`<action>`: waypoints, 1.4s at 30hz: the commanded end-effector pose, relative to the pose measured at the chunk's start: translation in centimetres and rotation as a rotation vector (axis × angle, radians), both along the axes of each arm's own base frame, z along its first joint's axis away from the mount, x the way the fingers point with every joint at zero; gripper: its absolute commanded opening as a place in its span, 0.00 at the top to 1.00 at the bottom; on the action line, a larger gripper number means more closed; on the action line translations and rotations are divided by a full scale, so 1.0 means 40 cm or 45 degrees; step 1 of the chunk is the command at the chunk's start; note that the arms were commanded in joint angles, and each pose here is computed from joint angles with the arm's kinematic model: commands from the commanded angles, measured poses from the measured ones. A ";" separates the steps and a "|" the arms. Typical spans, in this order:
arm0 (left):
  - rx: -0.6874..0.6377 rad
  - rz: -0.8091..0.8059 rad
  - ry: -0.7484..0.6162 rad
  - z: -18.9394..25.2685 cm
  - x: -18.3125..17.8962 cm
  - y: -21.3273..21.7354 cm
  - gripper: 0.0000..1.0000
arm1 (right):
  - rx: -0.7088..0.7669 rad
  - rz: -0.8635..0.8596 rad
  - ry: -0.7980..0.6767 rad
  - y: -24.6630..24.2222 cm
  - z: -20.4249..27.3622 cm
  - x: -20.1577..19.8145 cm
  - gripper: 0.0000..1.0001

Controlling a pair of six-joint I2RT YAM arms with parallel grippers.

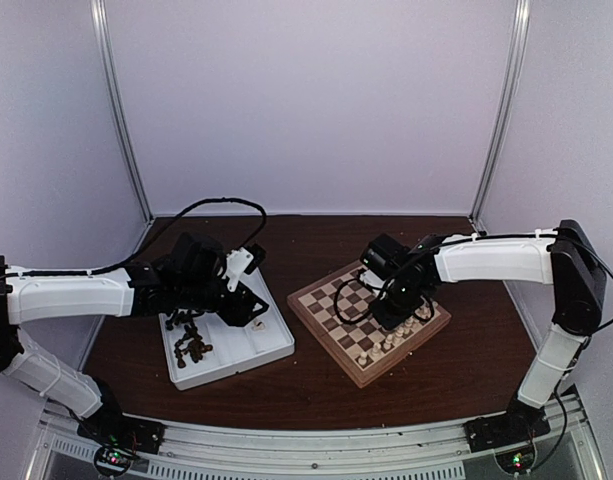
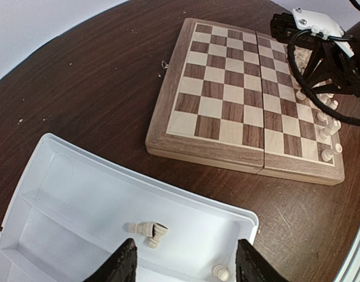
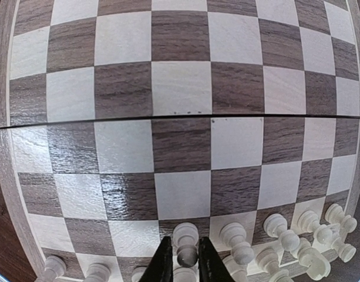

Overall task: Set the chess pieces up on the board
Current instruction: Place the chess piece on the chessboard.

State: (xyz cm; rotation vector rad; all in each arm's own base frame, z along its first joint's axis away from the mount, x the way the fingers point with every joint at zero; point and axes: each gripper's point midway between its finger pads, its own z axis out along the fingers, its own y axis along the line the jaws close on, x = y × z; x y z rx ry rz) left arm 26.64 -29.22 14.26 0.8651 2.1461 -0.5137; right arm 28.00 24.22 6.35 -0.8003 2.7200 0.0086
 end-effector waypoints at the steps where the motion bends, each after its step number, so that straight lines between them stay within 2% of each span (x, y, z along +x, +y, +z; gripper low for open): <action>1: -0.035 -0.001 -0.038 0.030 0.016 -0.009 0.43 | -0.003 -0.005 -0.010 -0.001 0.007 0.011 0.84; 14: -0.041 -0.005 -0.038 0.033 0.013 -0.010 0.43 | -0.007 -0.008 -0.002 -0.010 0.009 0.000 0.88; 29: -0.049 -0.012 -0.035 0.035 0.012 -0.013 0.43 | -0.019 -0.009 0.011 -0.018 0.007 -0.008 0.88; 35: -0.049 -0.016 -0.037 0.036 0.014 -0.018 0.43 | -0.012 -0.006 -0.005 -0.014 0.018 0.000 0.76; 42: -0.036 -0.005 -0.039 0.037 0.019 -0.016 0.43 | -0.004 0.008 -0.044 0.001 0.049 0.023 0.74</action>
